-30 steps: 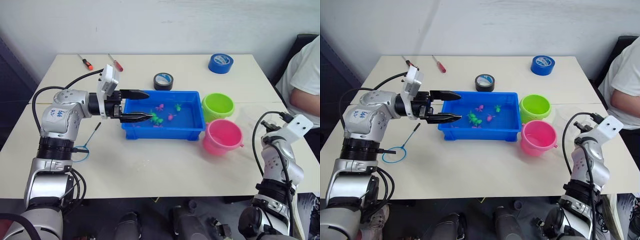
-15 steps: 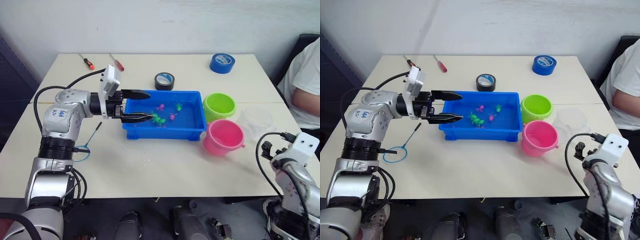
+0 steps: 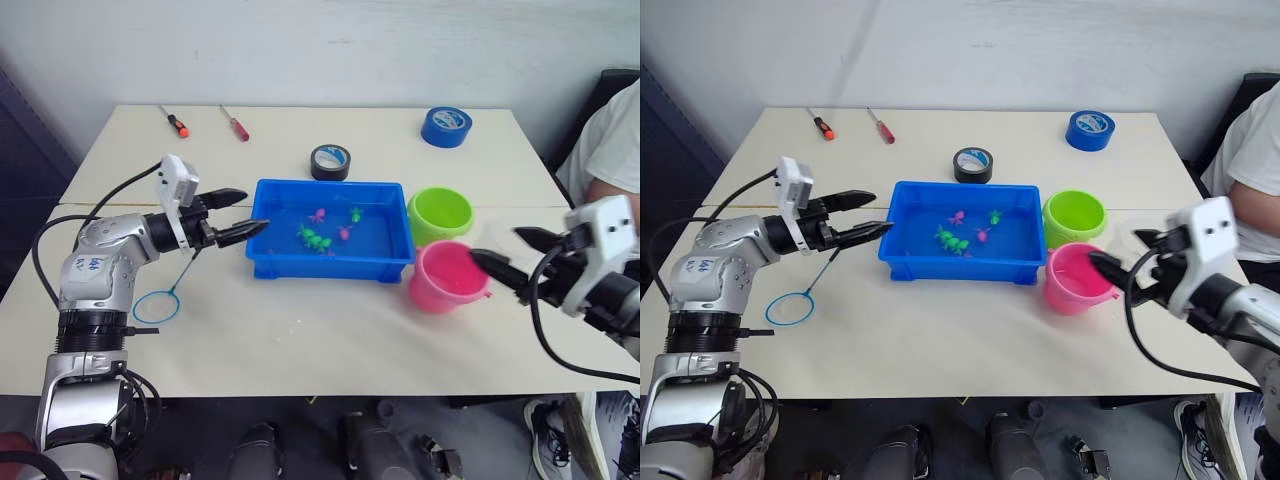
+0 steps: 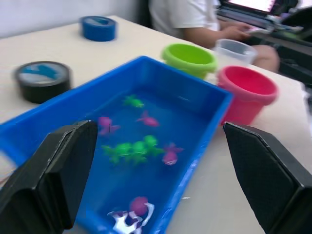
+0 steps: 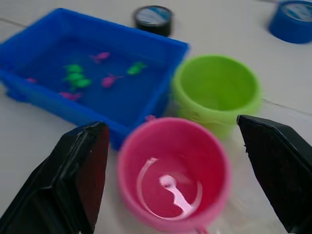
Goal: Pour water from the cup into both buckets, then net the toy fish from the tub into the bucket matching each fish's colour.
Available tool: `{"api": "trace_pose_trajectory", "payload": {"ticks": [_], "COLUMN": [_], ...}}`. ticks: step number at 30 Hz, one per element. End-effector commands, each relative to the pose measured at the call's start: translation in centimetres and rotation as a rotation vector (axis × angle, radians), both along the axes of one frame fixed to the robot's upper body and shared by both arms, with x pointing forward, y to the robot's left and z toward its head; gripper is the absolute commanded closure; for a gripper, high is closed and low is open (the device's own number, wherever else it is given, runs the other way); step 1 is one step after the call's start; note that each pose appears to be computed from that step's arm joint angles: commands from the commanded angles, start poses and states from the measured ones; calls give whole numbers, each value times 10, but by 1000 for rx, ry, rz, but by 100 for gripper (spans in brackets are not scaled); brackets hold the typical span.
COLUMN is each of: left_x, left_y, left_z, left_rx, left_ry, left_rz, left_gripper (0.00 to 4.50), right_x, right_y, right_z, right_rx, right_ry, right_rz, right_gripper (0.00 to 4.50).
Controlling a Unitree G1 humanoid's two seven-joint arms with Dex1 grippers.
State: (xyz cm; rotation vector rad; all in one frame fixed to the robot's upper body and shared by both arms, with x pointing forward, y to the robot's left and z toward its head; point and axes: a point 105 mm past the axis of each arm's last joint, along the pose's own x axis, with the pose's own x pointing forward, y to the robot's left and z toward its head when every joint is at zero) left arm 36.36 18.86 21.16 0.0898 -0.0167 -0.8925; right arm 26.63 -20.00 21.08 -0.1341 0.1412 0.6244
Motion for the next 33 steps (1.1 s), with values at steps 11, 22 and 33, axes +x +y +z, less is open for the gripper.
{"api": "trace_pose_trajectory", "payload": {"ticks": [11,22,33], "left_x": [1,10,21], "left_y": [82,104,103], "left_z": [-42,-92,-122], "left_rx": [21,105,223], "left_ry": [108,281,371], "left_rz": [500,566,547], "left_gripper": [0,0,0], "right_x": [-26,-33,-29], "right_y": [89,108,115], "right_z": [-10,-8,-3], "right_rx": [-5,-22,-44], "right_ry": [-22,-152,-208], "right_rz": [559,631,610], "right_gripper": [6,6,6]}}
